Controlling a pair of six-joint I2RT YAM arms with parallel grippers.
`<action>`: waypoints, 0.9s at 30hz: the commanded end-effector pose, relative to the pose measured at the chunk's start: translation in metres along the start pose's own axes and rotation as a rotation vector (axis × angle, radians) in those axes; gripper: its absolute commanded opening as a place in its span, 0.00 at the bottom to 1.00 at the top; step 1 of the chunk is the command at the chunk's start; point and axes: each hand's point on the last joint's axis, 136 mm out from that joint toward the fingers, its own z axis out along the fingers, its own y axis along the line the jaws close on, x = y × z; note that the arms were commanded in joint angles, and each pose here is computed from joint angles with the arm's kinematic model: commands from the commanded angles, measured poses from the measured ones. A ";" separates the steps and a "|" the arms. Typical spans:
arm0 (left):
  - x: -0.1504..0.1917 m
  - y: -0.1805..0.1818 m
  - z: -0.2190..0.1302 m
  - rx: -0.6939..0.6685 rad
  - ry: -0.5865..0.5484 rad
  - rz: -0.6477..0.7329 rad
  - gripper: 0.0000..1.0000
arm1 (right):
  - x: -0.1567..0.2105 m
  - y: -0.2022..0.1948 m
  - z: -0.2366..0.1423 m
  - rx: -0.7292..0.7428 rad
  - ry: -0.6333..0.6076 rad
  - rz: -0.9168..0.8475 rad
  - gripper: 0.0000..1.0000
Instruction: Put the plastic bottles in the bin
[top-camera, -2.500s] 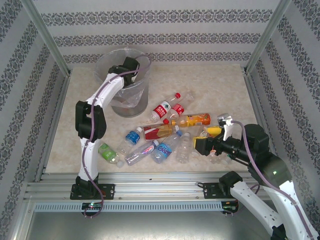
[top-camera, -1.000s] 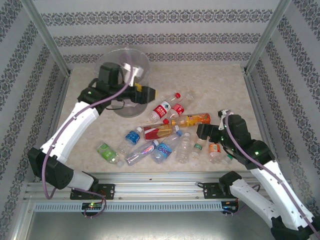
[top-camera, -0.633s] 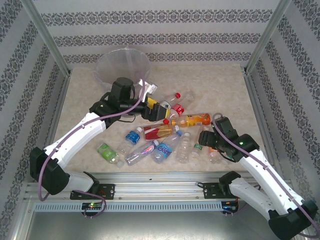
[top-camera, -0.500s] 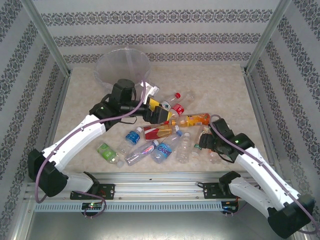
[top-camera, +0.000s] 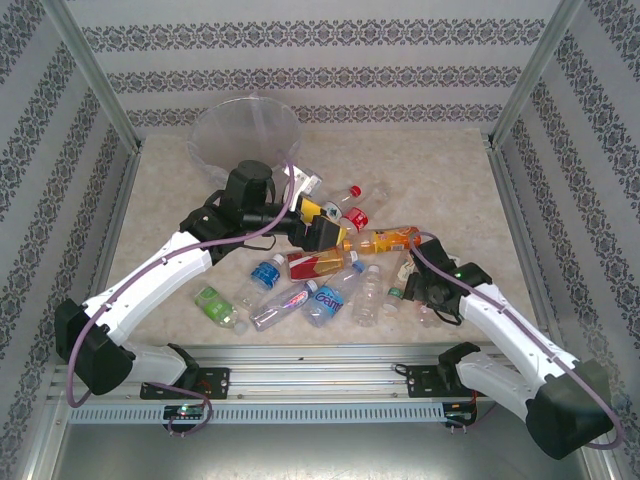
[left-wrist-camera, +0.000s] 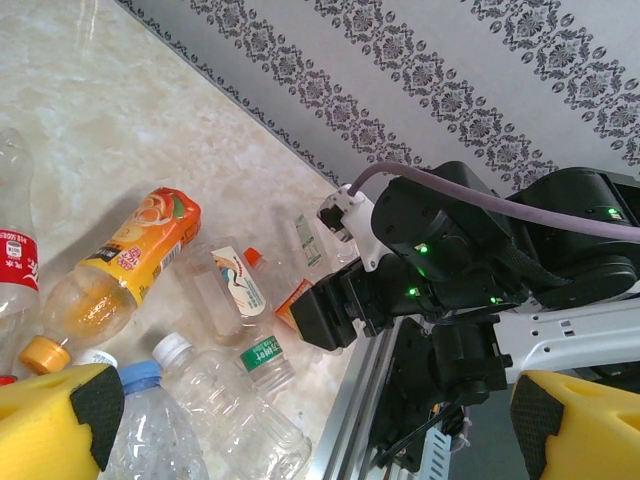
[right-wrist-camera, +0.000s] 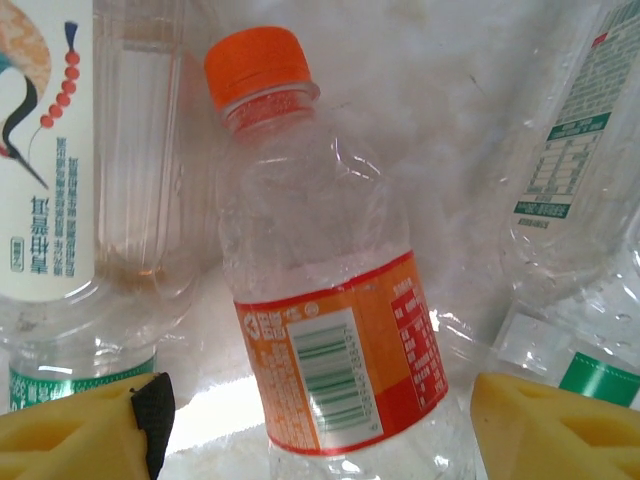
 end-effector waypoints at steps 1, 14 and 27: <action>-0.008 -0.010 -0.007 0.006 -0.027 0.045 1.00 | 0.000 -0.005 0.011 0.014 -0.007 0.033 0.78; -0.006 -0.006 -0.005 -0.003 -0.019 0.040 1.00 | 0.009 0.005 0.032 -0.013 0.064 0.025 0.77; -0.003 -0.003 0.000 -0.003 -0.010 0.014 1.00 | 0.005 0.005 0.031 -0.020 0.038 0.022 0.62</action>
